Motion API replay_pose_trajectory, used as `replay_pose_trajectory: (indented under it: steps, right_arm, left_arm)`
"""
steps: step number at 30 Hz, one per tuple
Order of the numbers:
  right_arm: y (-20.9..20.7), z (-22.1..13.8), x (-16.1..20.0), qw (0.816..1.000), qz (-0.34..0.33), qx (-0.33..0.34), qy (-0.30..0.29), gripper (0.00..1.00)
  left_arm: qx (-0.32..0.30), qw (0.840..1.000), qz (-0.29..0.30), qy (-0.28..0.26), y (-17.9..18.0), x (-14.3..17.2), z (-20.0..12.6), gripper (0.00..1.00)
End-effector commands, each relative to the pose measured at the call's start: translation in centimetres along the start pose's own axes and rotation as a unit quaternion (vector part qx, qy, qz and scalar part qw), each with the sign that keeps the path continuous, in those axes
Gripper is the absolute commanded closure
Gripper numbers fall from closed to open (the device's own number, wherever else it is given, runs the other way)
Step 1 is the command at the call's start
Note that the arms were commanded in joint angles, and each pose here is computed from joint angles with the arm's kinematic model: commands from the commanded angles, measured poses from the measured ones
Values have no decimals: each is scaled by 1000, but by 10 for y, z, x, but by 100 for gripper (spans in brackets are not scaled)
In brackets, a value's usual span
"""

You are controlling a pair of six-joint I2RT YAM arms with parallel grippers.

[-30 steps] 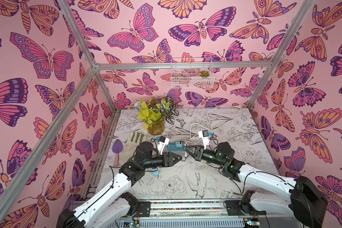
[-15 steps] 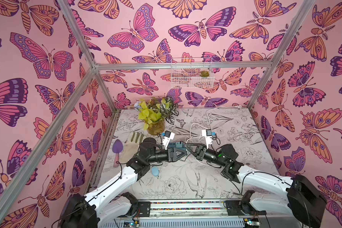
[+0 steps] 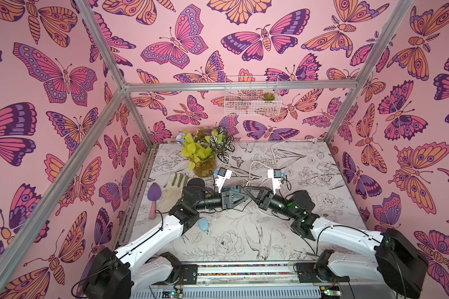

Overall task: Charge the bluetooth headset
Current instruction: Adjust the charging cable.

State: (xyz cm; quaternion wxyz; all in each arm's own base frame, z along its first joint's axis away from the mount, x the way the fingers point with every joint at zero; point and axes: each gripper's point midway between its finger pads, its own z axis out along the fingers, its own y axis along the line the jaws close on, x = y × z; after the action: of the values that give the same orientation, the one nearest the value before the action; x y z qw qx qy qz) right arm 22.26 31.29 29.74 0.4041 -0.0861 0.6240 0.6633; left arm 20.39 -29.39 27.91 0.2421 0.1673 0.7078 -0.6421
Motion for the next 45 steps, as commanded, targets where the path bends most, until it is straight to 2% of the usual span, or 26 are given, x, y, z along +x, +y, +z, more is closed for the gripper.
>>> replay_pose_trajectory:
  steps: [1,3,6,11,12,15,17,20,24,27,30,37,45]
  right_arm:
    - [3,-4,-5,1000,-7,-7,-19,100]
    - [3,-5,-5,1000,-9,-6,-19,100]
    - [0,-7,-1,1000,-14,3,-11,98]
    - [-5,-15,7,999,-39,34,15,89]
    - [-5,-17,9,998,-45,41,23,87]
    - [-8,-28,17,994,-63,73,57,69]
    - [-12,-41,24,987,-94,102,87,61]
    - [-17,-62,33,969,-148,143,136,57]
    - [-7,-78,38,943,-212,156,202,52]
    - [9,-78,33,935,-242,134,223,47]
    - [25,-74,27,934,-249,99,235,41]
    - [37,-63,32,932,-209,17,295,39]
    - [42,-56,51,923,-156,-47,350,41]
  left_arm:
    - [21,1000,22,-3,-14,-2,-2,86]
    - [20,1000,21,-5,-14,-1,-3,99]
    - [13,1000,20,-7,-12,0,-5,100]
    - [-4,1000,14,15,-8,7,-6,100]
    - [-7,1000,13,20,-7,9,-6,100]
    - [-26,999,7,38,-2,14,-9,100]
    - [-40,997,6,60,1,18,-12,100]
    - [-55,993,-1,101,3,28,-14,100]
    - [-54,985,-25,165,1,43,-14,100]
    - [-39,977,-39,207,-4,54,-13,100]
    - [-34,969,-37,240,-10,64,-13,100]
    - [3,955,-26,296,-33,84,-14,100]
    - [14,948,-24,317,-42,88,-18,100]
